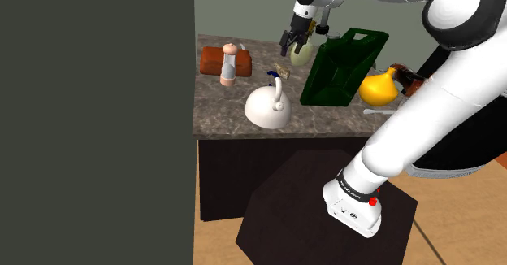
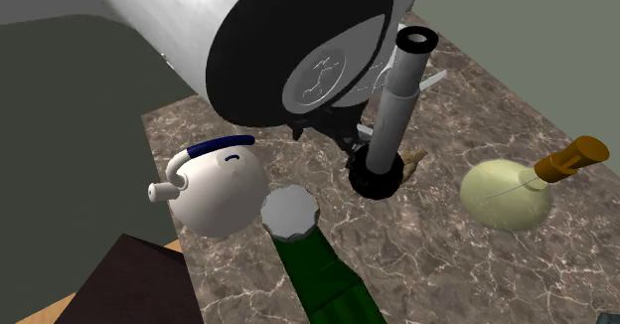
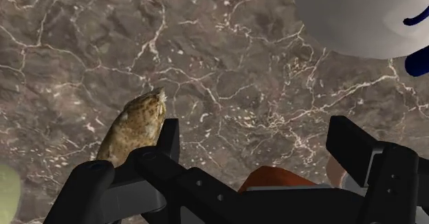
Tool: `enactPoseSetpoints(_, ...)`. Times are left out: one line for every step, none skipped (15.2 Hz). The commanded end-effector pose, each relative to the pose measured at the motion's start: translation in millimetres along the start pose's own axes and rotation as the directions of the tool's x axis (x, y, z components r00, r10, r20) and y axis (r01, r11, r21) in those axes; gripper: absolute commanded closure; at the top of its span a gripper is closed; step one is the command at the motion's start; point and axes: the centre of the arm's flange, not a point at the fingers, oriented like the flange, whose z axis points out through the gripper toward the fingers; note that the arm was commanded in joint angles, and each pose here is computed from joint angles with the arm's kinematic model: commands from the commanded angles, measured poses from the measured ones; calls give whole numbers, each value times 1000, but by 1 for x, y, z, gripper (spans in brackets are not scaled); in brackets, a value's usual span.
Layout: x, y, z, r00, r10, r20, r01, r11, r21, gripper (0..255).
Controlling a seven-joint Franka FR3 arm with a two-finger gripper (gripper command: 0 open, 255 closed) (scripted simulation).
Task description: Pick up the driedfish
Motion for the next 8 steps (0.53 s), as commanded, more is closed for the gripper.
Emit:
enactPoseSetpoints(20, 20, 13, 1000, 26, 11, -26, 1000, 12, 0)
enactPoseSetpoints(29, 29, 20, 999, 39, 16, -39, 999, 18, 0)
enactPoseSetpoints(37, 38, 28, 998, 51, 21, -52, 998, 24, 0)
enactPoseSetpoints(45, 48, 35, 998, 64, 27, -65, 997, 29, 0)
enactPoseSetpoints(53, 57, 42, 997, 76, 32, -77, 996, 35, 0)
enactPoseSetpoints(61, 66, 49, 995, 89, 38, -90, 995, 41, 0)
enactPoseSetpoints(68, 76, 57, 994, 101, 43, -103, 994, 47, 0)
enactPoseSetpoints(76, 85, 65, 992, 113, 49, -116, 992, 52, 0)
